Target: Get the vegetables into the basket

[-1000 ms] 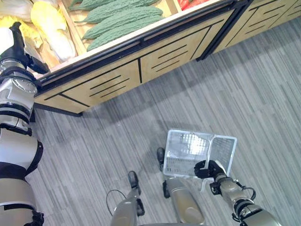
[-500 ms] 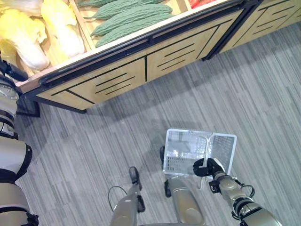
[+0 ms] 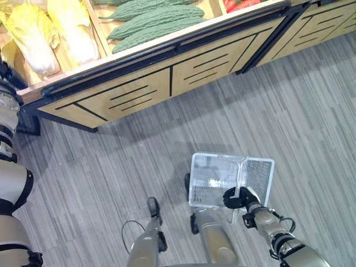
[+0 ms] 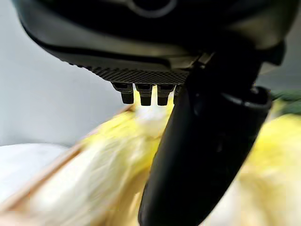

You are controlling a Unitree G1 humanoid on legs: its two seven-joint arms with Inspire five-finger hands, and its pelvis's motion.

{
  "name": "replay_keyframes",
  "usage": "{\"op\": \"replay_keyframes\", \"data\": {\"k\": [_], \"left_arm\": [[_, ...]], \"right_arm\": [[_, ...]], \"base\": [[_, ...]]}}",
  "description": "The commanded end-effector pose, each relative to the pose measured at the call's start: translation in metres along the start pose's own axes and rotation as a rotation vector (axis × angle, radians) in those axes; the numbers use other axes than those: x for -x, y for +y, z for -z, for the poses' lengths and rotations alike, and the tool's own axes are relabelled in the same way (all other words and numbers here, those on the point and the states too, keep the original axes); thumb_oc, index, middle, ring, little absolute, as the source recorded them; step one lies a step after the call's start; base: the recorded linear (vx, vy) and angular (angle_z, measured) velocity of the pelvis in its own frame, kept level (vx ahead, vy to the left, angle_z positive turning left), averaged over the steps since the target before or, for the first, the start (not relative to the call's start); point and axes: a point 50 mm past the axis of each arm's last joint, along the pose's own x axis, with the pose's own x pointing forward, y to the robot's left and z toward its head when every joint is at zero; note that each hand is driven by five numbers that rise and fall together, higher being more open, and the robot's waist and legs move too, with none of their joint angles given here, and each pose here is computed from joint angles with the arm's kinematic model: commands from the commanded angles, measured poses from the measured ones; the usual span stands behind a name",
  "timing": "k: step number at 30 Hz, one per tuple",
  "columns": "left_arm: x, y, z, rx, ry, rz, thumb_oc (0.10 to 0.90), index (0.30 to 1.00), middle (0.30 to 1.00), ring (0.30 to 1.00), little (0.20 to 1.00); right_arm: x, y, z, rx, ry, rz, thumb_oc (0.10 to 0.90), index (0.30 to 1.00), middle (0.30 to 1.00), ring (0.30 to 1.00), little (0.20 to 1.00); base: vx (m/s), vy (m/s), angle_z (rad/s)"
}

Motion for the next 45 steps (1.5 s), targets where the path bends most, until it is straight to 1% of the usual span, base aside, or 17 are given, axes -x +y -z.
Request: {"op": "replay_keyframes", "data": {"k": [1,5,16,19,25,30,42,43,44,45], "left_arm": [[-0.015,0.060,-0.009,0.050,-0.024,-0.216,0.900,1.000,1.000,1.000,1.000],[-0.015,0.065,-0.011,0.043,-0.037,-0.227,0.900,1.000,1.000,1.000,1.000],[-0.014,0.052,-0.006,0.045,0.009,-0.180,0.900,1.000,1.000,1.000,1.000],[-0.013,0.047,0.002,0.007,0.035,-0.161,0.900,1.000,1.000,1.000,1.000],[-0.015,0.056,-0.001,0.014,0.035,-0.195,0.900,1.000,1.000,1.000,1.000],[-0.015,0.057,0.004,0.023,0.075,-0.188,0.900,1.000,1.000,1.000,1.000],[-0.009,0.044,0.026,-0.022,0.167,-0.124,0.900,1.000,1.000,1.000,1.000],[-0.009,0.044,0.028,-0.024,0.172,-0.119,0.531,0.484,0.484,0.484,0.484],[-0.009,0.045,0.029,-0.027,0.174,-0.119,0.400,0.300,0.300,0.300,0.300],[-0.009,0.044,0.029,-0.023,0.172,-0.118,0.400,0.300,0.300,0.300,0.300]], "right_arm": [[0.025,-0.003,0.072,0.078,0.250,-0.029,0.400,0.300,0.300,0.300,0.300],[0.025,-0.006,0.072,0.084,0.253,-0.027,0.400,0.300,0.300,0.300,0.300],[0.024,-0.012,0.071,0.066,0.260,0.008,0.400,0.300,0.300,0.300,0.300],[0.026,-0.013,0.075,0.069,0.276,0.011,0.400,0.300,0.300,0.300,0.300],[0.022,-0.018,0.065,0.046,0.233,0.038,0.400,0.300,0.300,0.300,0.300],[0.021,-0.016,0.059,-0.010,0.199,0.060,0.400,0.300,0.300,0.300,0.300],[0.024,-0.010,0.067,0.011,0.222,0.032,0.400,0.300,0.300,0.300,0.300],[0.023,-0.010,0.067,0.014,0.222,0.030,0.400,0.300,0.300,0.300,0.300],[0.023,-0.010,0.066,0.015,0.221,0.029,0.400,0.300,0.300,0.300,0.300],[0.023,-0.010,0.066,0.022,0.219,0.027,0.400,0.300,0.300,0.300,0.300]], "base": [[0.02,-0.009,-0.11],[0.01,-0.010,-0.10],[0.00,-0.007,-0.02],[0.03,-0.024,-0.05],[0.00,-0.002,-0.01],[0.04,-0.006,0.02],[0.01,0.000,0.00],[0.00,0.000,0.00],[0.00,0.000,0.00],[0.00,0.000,0.00]]}}
